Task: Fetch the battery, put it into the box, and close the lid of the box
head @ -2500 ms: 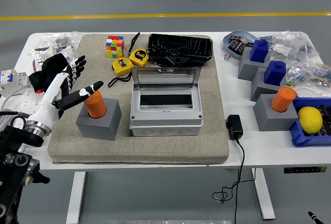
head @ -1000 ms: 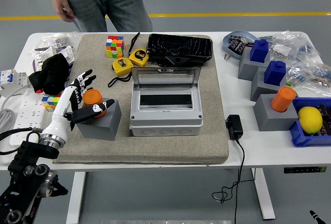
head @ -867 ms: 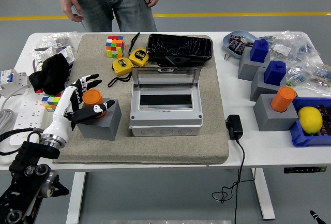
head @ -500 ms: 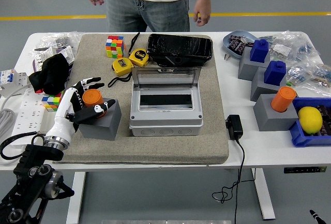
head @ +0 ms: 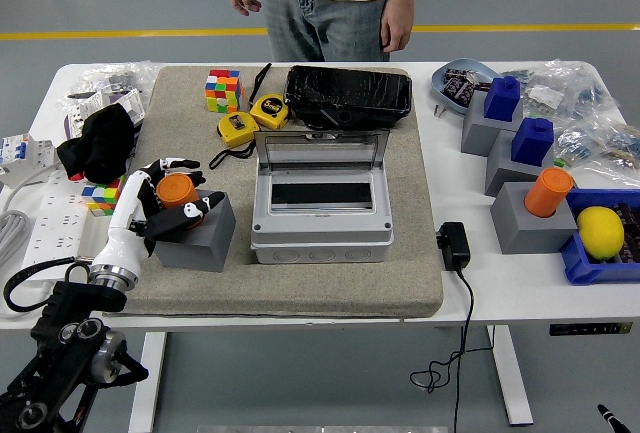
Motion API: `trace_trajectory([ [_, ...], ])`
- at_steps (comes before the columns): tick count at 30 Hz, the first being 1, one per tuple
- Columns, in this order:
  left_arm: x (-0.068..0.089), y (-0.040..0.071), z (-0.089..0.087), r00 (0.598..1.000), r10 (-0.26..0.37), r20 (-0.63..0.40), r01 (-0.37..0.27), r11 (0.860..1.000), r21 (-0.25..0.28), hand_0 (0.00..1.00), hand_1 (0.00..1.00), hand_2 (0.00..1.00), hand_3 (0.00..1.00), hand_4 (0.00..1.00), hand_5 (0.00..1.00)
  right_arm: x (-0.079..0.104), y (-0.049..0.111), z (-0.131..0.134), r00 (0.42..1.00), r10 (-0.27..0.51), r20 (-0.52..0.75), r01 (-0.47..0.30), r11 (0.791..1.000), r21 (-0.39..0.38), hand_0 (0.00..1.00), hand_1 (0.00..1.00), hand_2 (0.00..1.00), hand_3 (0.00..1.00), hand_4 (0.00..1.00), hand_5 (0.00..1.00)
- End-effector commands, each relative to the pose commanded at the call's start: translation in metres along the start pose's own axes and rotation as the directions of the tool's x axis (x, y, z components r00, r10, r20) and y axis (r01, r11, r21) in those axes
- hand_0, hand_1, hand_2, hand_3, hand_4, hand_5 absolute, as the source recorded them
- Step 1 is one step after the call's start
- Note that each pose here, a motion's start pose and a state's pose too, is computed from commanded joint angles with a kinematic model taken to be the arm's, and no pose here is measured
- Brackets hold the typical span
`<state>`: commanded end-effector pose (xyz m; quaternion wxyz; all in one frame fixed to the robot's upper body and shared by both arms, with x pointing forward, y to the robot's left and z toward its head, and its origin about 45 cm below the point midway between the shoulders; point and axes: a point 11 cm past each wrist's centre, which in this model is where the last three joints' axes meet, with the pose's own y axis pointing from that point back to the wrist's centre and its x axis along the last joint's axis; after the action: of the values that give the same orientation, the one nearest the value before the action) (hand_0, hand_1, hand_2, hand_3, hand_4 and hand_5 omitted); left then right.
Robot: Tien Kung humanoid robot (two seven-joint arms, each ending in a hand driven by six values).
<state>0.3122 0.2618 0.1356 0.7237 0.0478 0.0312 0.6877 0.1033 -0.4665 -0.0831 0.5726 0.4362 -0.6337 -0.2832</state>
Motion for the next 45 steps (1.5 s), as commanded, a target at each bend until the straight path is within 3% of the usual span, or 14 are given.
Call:
trace_trajectory([
  [1, 0.0, 0.0, 0.0, 1.0, 0.002, 0.001, -0.002, 1.0, -0.001, 0.544, 0.529, 0.372, 0.412, 0.998, 0.002, 0.0, 0.0, 0.0, 1.0, 0.0, 0.0, 0.0, 1.0, 0.0, 0.716, 0.673, 0.726, 0.798, 0.998, 0.998],
  [2, 0.0, 0.0, 0.0, 1.0, 0.003, 0.002, -0.003, 1.0, -0.001, 0.374, 0.417, 0.289, 0.291, 0.998, 0.002, 0.0, 0.0, 0.0, 1.0, 0.0, 0.0, 0.0, 1.0, -0.001, 0.714, 0.673, 0.726, 0.798, 0.998, 0.998],
  [7, 0.0, 0.0, 0.001, 1.0, 0.005, 0.004, -0.005, 1.0, -0.002, 0.374, 0.417, 0.289, 0.291, 0.998, 0.002, 0.0, 0.0, 0.001, 1.0, -0.001, -0.001, 0.001, 1.0, -0.002, 0.714, 0.673, 0.726, 0.798, 0.998, 0.998],
  [8, 0.0, 0.0, 0.001, 1.0, 0.006, 0.004, -0.006, 1.0, -0.002, 0.206, 0.34, 0.229, 0.215, 0.998, 0.002, 0.0, 0.0, 0.001, 1.0, -0.001, -0.001, 0.001, 1.0, -0.002, 0.714, 0.673, 0.726, 0.798, 0.998, 0.998],
  [13, -0.001, -0.001, 0.001, 1.0, 0.012, 0.008, -0.012, 1.0, -0.002, 0.206, 0.34, 0.229, 0.215, 0.998, 0.002, 0.0, 0.0, 0.001, 1.0, 0.0, -0.003, 0.0, 1.0, -0.002, 0.714, 0.673, 0.726, 0.798, 0.998, 0.998],
  [14, -0.001, -0.001, 0.001, 1.0, 0.013, 0.008, -0.013, 1.0, -0.003, 0.141, 0.201, 0.167, 0.161, 0.998, 0.002, 0.0, 0.0, 0.001, 1.0, 0.0, -0.003, 0.0, 1.0, -0.002, 0.715, 0.673, 0.725, 0.798, 0.998, 0.998],
  [19, 0.0, -0.001, 0.004, 1.0, 0.027, 0.01, -0.027, 1.0, -0.011, 0.141, 0.201, 0.167, 0.161, 0.998, 0.002, 0.001, 0.0, 0.001, 1.0, 0.0, -0.003, 0.0, 1.0, -0.002, 0.715, 0.673, 0.725, 0.798, 0.998, 0.998],
  [20, 0.001, -0.002, 0.004, 0.999, 0.032, 0.01, -0.031, 0.999, -0.014, 0.107, 0.151, 0.134, 0.13, 0.998, 0.002, 0.001, 0.0, 0.001, 1.0, 0.0, -0.003, 0.0, 1.0, -0.002, 0.714, 0.674, 0.726, 0.798, 0.998, 0.998],
  [26, 0.002, -0.004, 0.009, 0.999, 0.051, -0.002, -0.051, 0.998, -0.031, 0.092, 0.118, 0.115, 0.12, 0.998, 0.002, 0.001, 0.0, 0.001, 1.0, 0.0, -0.005, 0.0, 1.0, -0.003, 0.715, 0.674, 0.725, 0.798, 0.998, 0.998],
  [45, 0.002, -0.009, 0.017, 0.996, 0.083, -0.027, -0.085, 0.994, -0.062, 0.086, 0.087, 0.097, 0.096, 0.998, 0.002, 0.002, 0.0, 0.0, 1.0, 0.002, 0.001, -0.002, 1.0, -0.001, 0.714, 0.673, 0.725, 0.798, 0.998, 0.998],
])
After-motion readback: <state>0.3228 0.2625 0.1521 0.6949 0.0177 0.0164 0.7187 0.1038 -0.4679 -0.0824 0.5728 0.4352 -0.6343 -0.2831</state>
